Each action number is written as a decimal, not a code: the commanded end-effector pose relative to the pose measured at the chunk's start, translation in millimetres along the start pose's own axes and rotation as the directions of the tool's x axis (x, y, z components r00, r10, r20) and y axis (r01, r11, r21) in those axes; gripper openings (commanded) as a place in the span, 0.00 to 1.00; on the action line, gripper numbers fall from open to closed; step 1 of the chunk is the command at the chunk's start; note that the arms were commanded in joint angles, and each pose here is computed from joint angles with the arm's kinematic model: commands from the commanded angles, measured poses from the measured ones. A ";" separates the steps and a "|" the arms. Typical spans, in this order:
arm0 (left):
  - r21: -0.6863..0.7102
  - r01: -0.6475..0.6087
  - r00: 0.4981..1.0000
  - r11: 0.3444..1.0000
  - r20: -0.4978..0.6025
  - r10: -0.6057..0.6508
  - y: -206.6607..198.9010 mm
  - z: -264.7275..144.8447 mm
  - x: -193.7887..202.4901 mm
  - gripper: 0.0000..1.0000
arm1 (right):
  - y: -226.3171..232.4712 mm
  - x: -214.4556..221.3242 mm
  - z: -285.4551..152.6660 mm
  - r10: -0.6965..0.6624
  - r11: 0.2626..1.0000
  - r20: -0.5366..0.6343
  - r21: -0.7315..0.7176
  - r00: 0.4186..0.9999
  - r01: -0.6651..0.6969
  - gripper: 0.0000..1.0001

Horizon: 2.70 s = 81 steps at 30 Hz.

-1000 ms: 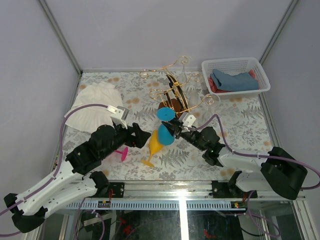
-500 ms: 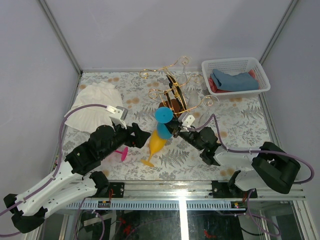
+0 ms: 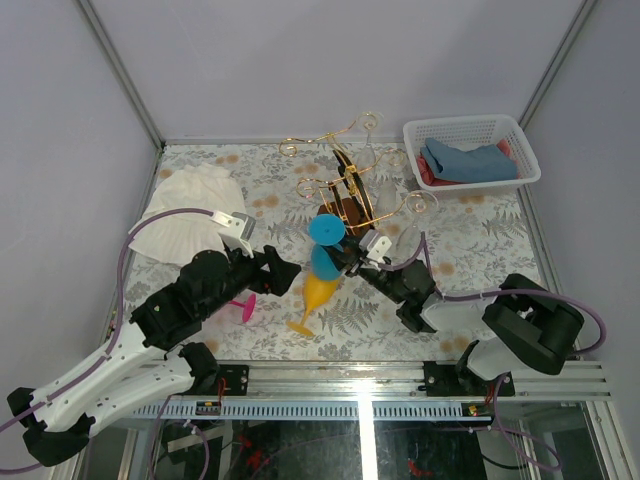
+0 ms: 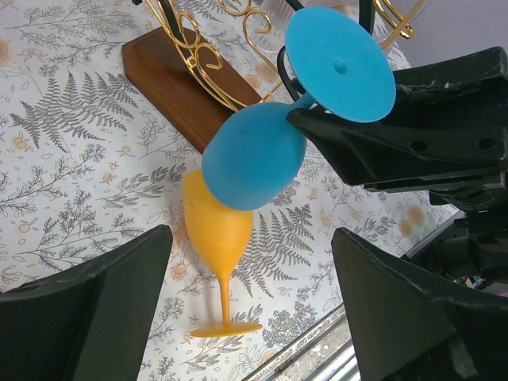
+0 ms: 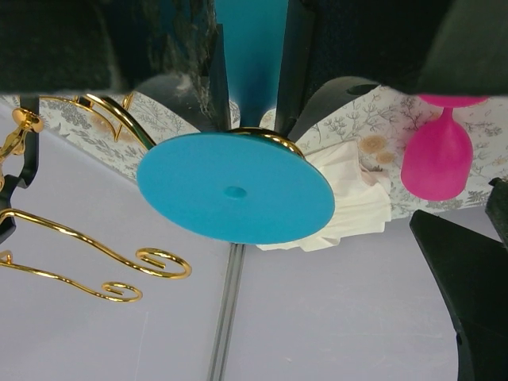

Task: Place the wine glass upside down on the wine glass rack
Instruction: Turn the wine glass upside down at the wine rack.

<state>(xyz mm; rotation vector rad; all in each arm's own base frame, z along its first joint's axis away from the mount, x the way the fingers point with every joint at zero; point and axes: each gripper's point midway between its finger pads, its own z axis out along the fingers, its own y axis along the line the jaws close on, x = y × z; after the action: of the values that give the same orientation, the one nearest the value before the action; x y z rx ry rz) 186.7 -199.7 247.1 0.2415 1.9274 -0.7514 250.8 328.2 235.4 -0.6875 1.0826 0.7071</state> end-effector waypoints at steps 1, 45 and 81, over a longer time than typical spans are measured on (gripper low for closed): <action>0.000 -0.015 0.999 1.000 0.045 0.015 -0.6 1.4 -10.1 0.82 | -9.7 -27.2 3.9 -0.027 0.998 0.133 0.055 0.991 0.020 0.35; 0.008 -0.009 0.999 1.000 0.042 0.008 -0.1 4.8 -11.2 0.83 | 11.7 -40.1 1.7 0.045 0.997 0.162 -0.064 0.986 -0.035 0.00; 0.025 0.013 0.999 1.000 0.045 -0.014 1.7 8.3 -14.4 0.83 | -32.8 -10.3 -56.5 -0.030 0.980 -0.032 0.194 0.999 0.036 0.57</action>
<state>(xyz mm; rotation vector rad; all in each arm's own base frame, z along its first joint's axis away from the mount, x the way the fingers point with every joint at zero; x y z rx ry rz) 196.5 -197.0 245.4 0.2170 1.9393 -0.7558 243.2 275.0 234.2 -0.5591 1.1346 0.6058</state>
